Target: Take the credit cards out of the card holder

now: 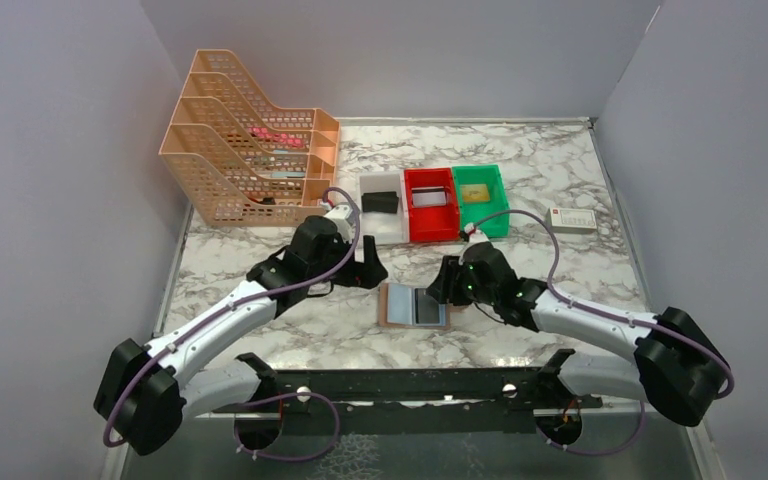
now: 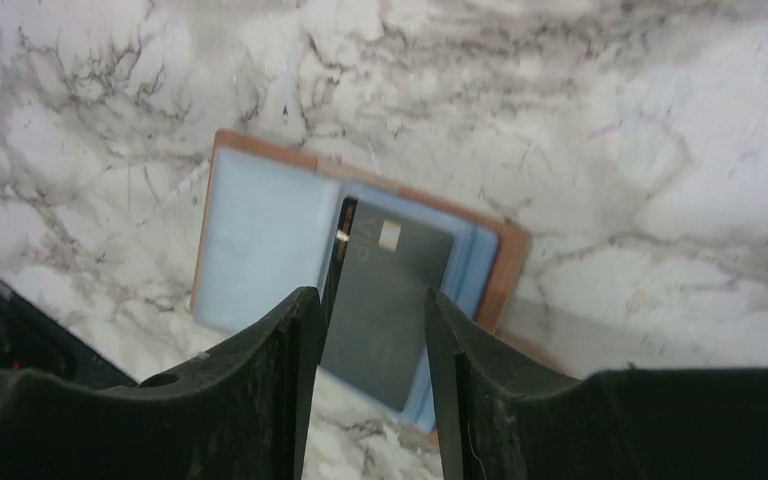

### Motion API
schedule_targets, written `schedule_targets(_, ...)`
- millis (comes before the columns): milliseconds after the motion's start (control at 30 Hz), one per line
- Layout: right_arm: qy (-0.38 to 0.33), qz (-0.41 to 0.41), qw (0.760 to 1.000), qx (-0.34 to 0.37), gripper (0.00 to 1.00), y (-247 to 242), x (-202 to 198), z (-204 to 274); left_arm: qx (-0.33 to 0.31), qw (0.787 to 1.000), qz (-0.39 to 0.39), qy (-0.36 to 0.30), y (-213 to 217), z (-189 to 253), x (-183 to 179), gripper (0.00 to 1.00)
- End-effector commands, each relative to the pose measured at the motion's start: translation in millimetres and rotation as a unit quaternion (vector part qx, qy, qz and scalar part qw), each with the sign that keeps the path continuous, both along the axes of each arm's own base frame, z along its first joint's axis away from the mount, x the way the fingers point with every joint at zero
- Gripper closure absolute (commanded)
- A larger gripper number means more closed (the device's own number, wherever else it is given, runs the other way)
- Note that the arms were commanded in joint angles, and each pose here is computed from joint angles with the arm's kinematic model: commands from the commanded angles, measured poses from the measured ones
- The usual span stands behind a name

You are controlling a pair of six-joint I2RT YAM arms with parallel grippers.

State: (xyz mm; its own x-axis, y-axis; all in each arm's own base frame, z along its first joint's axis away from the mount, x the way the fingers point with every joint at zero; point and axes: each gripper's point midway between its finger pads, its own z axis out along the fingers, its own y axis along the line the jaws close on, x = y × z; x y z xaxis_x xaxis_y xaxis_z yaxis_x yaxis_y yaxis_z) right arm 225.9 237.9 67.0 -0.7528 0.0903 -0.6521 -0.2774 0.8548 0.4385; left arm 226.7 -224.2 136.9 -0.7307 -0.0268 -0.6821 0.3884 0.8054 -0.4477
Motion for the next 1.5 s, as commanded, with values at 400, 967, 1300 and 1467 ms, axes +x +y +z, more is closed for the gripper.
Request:
schedule_targets(400,0.116,-0.043,0.992,0.037,0.65,-3,-33,-23,-0.064,0.987,-0.126,0.077,-94,-17,-35,0.26)
schedule_targets(967,0.169,-0.068,0.982,-0.042,0.72,-26,-45,-73,-0.017,0.985,-0.105,0.14,-104,-79,-38,0.46)
schedule_targets(1300,0.188,-0.071,0.979,-0.025,0.75,-26,-56,-80,-0.006,0.985,-0.064,0.159,-88,-115,-43,0.55)
schedule_targets(1467,0.191,-0.057,0.98,-0.01,0.78,-21,-59,-79,-0.031,0.984,-0.057,0.164,-92,-116,-45,0.62)
